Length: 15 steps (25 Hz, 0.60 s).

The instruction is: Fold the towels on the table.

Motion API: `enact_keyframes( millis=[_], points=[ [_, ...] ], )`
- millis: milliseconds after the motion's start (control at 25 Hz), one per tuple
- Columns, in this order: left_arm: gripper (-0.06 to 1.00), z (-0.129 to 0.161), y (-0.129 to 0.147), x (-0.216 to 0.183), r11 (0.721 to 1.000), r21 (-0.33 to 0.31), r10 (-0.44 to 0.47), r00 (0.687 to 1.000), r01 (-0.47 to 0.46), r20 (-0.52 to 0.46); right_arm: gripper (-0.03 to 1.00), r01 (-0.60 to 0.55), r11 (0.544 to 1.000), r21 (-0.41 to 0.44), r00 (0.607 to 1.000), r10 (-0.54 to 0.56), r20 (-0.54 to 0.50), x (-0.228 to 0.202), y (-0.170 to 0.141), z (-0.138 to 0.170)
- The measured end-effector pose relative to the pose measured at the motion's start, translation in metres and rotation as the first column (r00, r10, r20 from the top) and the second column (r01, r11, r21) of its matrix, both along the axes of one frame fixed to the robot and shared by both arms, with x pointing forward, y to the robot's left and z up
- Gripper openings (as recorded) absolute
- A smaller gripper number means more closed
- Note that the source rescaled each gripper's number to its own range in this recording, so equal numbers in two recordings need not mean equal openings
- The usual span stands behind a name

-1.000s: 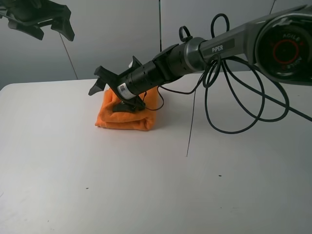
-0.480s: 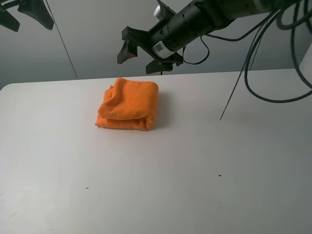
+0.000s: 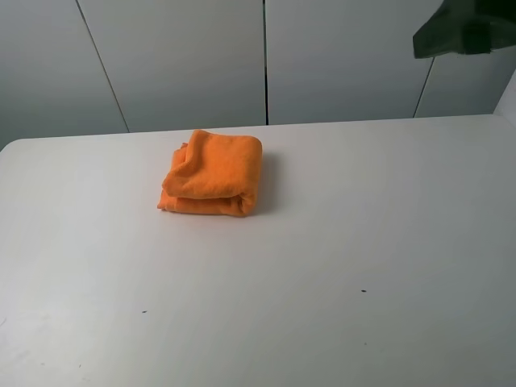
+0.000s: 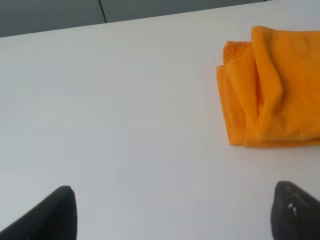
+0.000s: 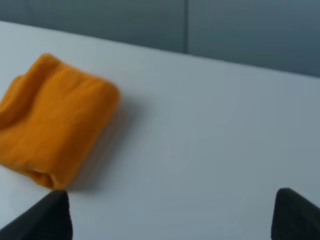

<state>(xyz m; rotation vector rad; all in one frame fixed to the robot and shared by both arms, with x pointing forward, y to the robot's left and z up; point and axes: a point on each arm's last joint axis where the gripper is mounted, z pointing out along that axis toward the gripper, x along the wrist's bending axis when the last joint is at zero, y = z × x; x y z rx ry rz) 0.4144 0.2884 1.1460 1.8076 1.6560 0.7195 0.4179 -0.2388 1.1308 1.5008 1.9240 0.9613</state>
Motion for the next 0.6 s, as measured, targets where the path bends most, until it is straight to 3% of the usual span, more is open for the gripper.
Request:
enact_keyframes(
  millis=[160, 400, 600],
  points=[
    [0.99, -0.012, 0.002, -0.05, 1.0, -0.023, -0.001, 0.998, 0.003, 0.063, 0.99, 0.098, 0.993, -0.063, 0.994, -0.094, 0.059, -0.073, -0.039, 0.01],
    [0.99, -0.049, 0.006, -0.114, 0.999, -0.042, -0.003, 0.992, 0.009, 0.127, 1.0, 0.194, 0.981, -0.02, 0.974, -0.19, 0.125, -0.16, -0.077, 0.005],
    [0.99, -0.073, 0.008, -0.151, 0.999, -0.052, -0.003, 0.972, 0.016, 0.234, 1.0, 0.186, 0.982, 0.007, 0.96, -0.184, 0.212, -0.194, -0.089, -0.026]
  ],
)
